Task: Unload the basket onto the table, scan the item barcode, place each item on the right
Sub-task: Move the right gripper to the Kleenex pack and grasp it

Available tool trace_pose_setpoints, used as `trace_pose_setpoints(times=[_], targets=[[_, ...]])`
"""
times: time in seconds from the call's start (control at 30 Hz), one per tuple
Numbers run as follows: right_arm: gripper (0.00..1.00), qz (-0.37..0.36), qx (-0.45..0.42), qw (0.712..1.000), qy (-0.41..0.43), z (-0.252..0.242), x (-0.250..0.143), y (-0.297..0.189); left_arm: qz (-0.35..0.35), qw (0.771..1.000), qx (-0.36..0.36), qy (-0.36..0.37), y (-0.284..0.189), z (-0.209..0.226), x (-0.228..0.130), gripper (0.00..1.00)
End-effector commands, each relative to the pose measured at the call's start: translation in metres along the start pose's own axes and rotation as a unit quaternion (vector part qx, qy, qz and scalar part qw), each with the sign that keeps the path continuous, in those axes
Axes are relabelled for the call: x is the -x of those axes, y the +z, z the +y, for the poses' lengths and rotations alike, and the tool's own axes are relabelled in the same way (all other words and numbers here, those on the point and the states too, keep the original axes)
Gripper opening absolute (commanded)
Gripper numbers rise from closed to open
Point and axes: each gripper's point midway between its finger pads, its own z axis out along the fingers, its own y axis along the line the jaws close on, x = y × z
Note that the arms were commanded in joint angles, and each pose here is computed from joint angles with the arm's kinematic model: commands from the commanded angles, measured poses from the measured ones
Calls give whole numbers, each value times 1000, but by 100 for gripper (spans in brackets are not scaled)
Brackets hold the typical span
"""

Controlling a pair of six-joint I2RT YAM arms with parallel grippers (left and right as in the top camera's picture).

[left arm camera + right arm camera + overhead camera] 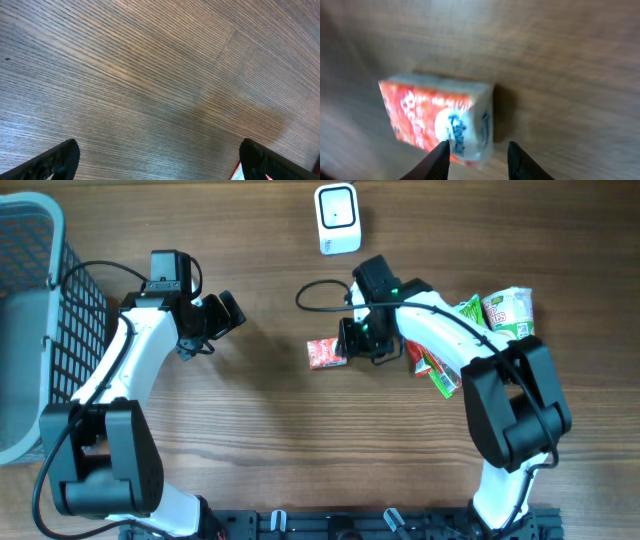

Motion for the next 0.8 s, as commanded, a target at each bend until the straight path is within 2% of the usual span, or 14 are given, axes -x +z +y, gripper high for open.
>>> trace_pose_setpoints(times=[0.0, 0.4, 0.43, 0.47, 0.53, 0.57, 0.77], targets=[[38, 20, 30, 999, -14, 7, -9, 10, -5, 1000, 3, 3, -2, 1, 1, 100], [39, 10, 44, 999, -2, -4, -20, 32, -5, 1000, 3, 3, -2, 1, 1, 100], [36, 9, 44, 999, 1, -3, -19, 32, -5, 1000, 3, 3, -2, 1, 1, 100], [29, 9, 44, 999, 14, -3, -18, 32, -5, 1000, 3, 3, -2, 1, 1, 100], [7, 8, 48, 998, 30, -2, -16, 30, -5, 1000, 3, 3, -2, 1, 1, 100], [4, 6, 59, 998, 23, 3, -14, 27, -5, 1000, 3, 3, -2, 1, 1, 100], [4, -8, 158, 987, -14, 53, -11, -17, -5, 1000, 3, 3, -2, 1, 1, 100]])
